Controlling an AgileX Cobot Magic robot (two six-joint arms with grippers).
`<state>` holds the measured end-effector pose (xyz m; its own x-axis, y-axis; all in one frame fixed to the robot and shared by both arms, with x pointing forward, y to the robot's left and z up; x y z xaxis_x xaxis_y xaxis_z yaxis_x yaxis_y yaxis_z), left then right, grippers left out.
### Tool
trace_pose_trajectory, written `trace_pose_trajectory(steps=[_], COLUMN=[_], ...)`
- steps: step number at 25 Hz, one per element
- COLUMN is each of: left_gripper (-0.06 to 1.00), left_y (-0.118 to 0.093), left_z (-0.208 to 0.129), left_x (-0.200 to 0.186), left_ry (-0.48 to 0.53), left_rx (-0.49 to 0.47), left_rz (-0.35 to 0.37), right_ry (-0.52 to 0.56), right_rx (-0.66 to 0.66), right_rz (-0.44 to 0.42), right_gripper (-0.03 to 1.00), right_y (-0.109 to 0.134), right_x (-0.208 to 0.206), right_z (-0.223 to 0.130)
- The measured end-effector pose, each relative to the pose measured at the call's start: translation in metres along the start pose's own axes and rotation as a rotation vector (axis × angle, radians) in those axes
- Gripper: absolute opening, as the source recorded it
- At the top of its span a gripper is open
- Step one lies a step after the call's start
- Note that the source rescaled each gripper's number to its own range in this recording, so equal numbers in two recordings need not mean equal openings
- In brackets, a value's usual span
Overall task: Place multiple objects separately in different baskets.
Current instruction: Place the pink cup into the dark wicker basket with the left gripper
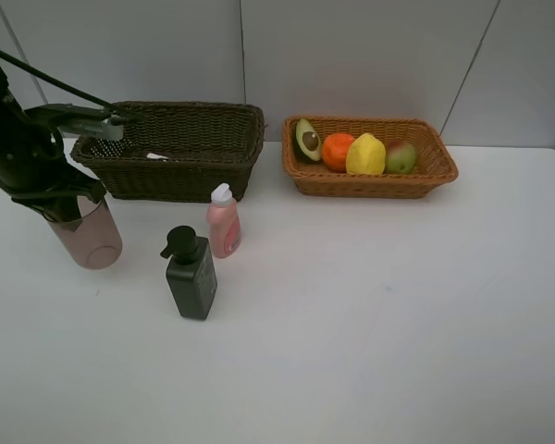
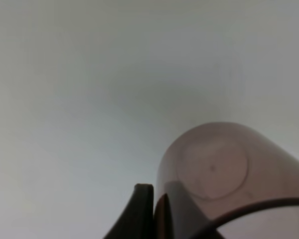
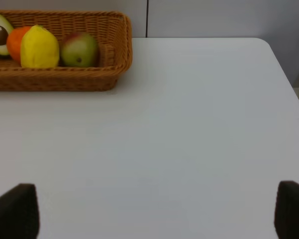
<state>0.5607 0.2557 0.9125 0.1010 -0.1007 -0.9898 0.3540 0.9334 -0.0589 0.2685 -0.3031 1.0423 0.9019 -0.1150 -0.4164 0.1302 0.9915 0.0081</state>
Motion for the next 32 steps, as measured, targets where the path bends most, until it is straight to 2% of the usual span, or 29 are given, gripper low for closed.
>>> trace_pose_trajectory(steps=[5,9,17,22,27,32], left_gripper=[0.00,0.00,0.00,0.00,0.00,0.00], left_y=[0.000,0.001,0.007,0.011,0.016,0.023], left_z=[0.012,0.027,0.068,0.091,0.106,0.123], left_x=[-0.022,-0.042,-0.094,-0.117,-0.120,-0.104], left_ry=[0.017,-0.019,-0.194,-0.344,-0.451,-0.510], left_rx=[0.010,0.019,0.039,0.052,0.092,0.097], left_rz=[-0.014,-0.008,0.037,0.082,0.128,0.156], right_ry=[0.000,0.000,0.000,0.000,0.000,0.000], right_rx=[0.000,0.000,0.000,0.000,0.000,0.000], right_rz=[0.000,0.000,0.000,0.000,0.000,0.000], right_gripper=[1.00,1.00,1.00,1.00,1.00,1.00], right_y=[0.000,0.000,0.000,0.000,0.000,0.000], right_x=[0.000,0.000,0.000,0.000,0.000,0.000], right_z=[0.000,0.000,0.000,0.000,0.000,0.000])
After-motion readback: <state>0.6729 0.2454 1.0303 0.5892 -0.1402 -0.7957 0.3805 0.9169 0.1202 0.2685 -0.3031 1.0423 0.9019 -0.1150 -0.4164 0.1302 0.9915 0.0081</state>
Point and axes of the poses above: a point on each arm's last joint axis where the gripper is mounted, x pointing out along that axis toward the gripper, y along the wrist's bending axis when the last joint is at zero, z = x × y, the point moved 4 cm from there along x, pointing out along that axis toward the gripper, and after that the axes turned 8 degrees about x, right-handed, at the moved point
